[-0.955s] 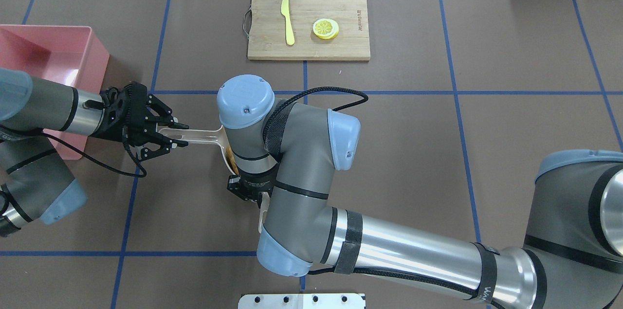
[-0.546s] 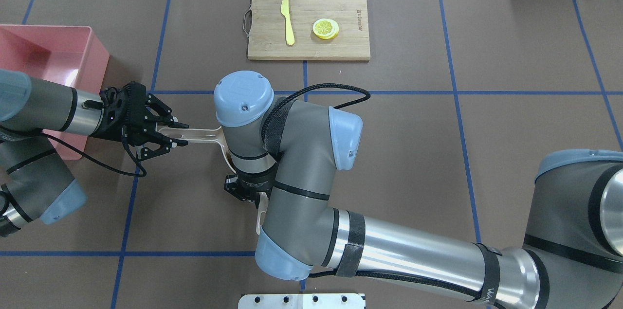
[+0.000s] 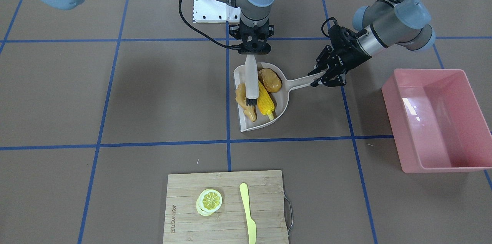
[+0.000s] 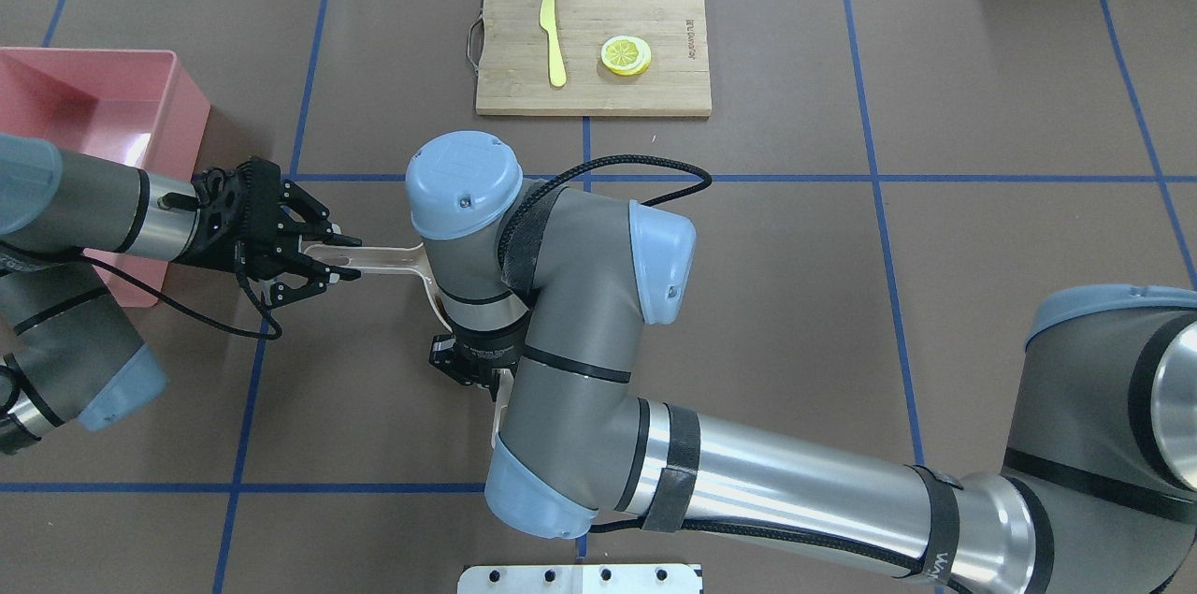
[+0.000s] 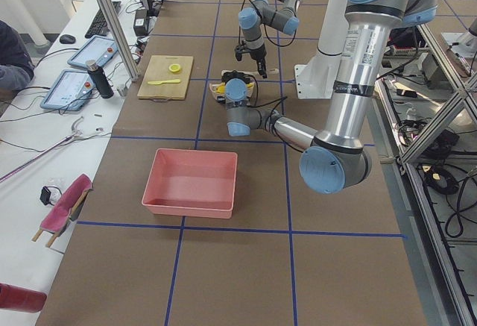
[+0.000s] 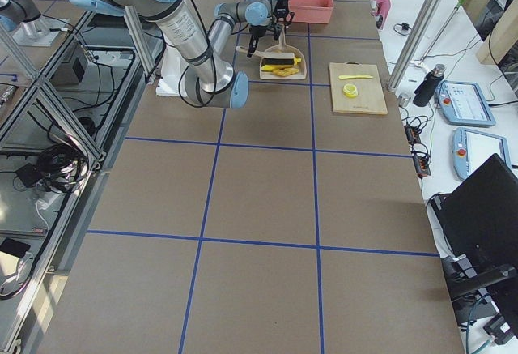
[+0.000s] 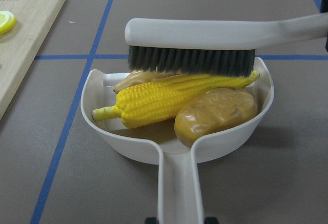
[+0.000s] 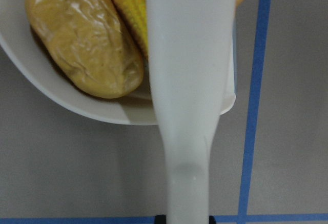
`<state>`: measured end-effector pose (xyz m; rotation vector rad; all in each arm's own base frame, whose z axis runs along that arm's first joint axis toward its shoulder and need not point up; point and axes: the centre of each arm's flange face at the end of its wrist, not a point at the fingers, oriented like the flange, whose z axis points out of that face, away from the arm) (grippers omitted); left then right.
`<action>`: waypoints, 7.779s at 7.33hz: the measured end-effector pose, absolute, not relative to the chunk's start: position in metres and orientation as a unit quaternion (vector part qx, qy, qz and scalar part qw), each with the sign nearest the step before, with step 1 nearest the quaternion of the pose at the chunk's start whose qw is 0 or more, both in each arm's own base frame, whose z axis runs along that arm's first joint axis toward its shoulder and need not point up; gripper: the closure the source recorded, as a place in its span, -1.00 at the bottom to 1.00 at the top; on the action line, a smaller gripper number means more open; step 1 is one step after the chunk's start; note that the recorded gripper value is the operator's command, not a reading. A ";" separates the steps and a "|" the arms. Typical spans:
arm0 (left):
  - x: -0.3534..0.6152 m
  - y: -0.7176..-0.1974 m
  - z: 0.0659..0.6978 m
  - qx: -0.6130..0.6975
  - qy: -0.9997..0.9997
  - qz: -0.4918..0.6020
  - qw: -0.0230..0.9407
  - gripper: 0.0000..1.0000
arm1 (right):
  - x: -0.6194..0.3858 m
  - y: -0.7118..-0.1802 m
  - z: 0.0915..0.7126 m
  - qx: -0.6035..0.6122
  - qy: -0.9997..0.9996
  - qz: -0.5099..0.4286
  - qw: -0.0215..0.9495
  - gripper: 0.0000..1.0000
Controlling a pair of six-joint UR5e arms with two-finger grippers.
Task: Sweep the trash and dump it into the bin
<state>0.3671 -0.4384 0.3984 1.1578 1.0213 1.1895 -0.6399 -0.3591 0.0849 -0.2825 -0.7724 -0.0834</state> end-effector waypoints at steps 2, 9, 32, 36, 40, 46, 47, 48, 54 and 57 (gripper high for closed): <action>0.367 -0.438 0.398 0.493 0.433 0.505 0.560 0.48 | -0.616 -0.378 0.063 -0.142 -0.380 -0.029 0.914 1.00; 0.355 -0.436 0.364 0.497 0.401 0.493 0.591 -0.70 | -0.539 -0.397 0.119 -0.120 -0.335 -0.035 0.934 1.00; 0.428 -0.439 0.343 0.316 0.280 0.592 0.687 0.46 | -0.556 -0.346 0.199 -0.093 -0.275 -0.108 0.951 1.00; 0.424 -0.437 0.342 0.316 0.283 0.591 0.686 0.65 | -0.555 -0.349 0.193 -0.087 -0.276 -0.108 0.951 1.00; 0.417 -0.433 0.345 0.316 0.284 0.591 0.686 0.93 | -0.555 -0.349 0.194 -0.088 -0.274 -0.108 0.952 1.00; 0.404 -0.423 0.343 0.328 0.304 0.564 0.694 1.00 | -0.555 -0.348 0.196 -0.089 -0.273 -0.107 0.952 1.00; 0.402 -0.421 0.347 0.331 0.312 0.555 0.696 1.00 | -0.555 -0.348 0.197 -0.089 -0.273 -0.107 0.952 1.00; 0.399 -0.419 0.350 0.335 0.321 0.547 0.697 1.00 | -0.555 -0.347 0.197 -0.090 -0.273 -0.107 0.952 1.00; 0.349 -0.427 0.357 0.399 0.351 0.476 0.701 1.00 | -0.454 -0.331 0.190 -0.083 -0.266 -0.101 0.955 1.00; 0.272 -0.461 0.380 0.409 0.333 0.432 0.732 1.00 | -0.358 -0.347 0.220 -0.060 -0.268 -0.097 0.957 1.00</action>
